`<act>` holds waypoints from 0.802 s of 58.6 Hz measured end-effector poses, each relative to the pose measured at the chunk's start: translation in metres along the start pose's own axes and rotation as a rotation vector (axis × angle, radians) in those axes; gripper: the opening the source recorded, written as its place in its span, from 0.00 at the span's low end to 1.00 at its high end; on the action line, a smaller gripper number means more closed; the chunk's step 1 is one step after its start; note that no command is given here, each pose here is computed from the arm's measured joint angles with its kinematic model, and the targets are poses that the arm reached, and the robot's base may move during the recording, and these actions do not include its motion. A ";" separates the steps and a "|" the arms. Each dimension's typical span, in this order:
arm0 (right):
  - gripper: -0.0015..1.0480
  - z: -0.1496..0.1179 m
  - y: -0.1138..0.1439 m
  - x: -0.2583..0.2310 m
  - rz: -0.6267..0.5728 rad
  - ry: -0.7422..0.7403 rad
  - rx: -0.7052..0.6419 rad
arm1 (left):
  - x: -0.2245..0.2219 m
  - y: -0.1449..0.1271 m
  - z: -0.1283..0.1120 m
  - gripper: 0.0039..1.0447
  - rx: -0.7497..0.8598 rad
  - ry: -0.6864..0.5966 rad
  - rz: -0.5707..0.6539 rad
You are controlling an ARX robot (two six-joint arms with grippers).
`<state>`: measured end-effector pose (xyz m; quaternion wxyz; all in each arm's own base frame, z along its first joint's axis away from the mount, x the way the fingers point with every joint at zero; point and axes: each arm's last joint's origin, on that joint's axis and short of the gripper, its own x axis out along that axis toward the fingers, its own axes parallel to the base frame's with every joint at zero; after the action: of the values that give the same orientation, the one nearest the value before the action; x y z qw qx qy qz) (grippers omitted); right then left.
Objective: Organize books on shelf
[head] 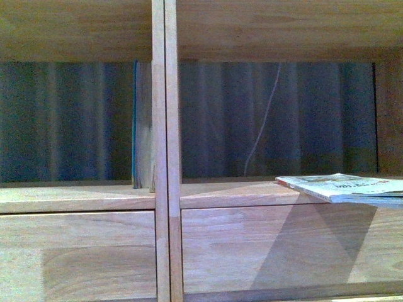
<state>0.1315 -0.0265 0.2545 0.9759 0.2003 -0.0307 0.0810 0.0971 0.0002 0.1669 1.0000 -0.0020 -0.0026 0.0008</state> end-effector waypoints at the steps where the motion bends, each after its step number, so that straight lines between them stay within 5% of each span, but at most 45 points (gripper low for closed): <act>1: 0.93 0.005 0.001 0.006 0.009 -0.001 0.026 | 0.000 0.000 0.000 0.93 0.000 0.000 0.000; 10: 0.93 0.029 0.002 0.067 0.043 0.050 0.271 | 0.000 0.000 0.000 0.93 0.000 0.000 0.000; 20: 0.93 0.021 -0.006 0.139 -0.054 0.100 0.525 | 0.000 0.000 0.000 0.93 0.000 0.000 0.000; 47: 0.90 0.005 -0.016 0.227 -0.200 0.019 0.791 | 0.000 0.000 0.000 0.93 0.000 0.000 0.000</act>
<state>0.3574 -0.0098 0.2738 0.8268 0.5616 0.0314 -0.0068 0.0971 0.0002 0.1669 1.0000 -0.0020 -0.0026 0.0008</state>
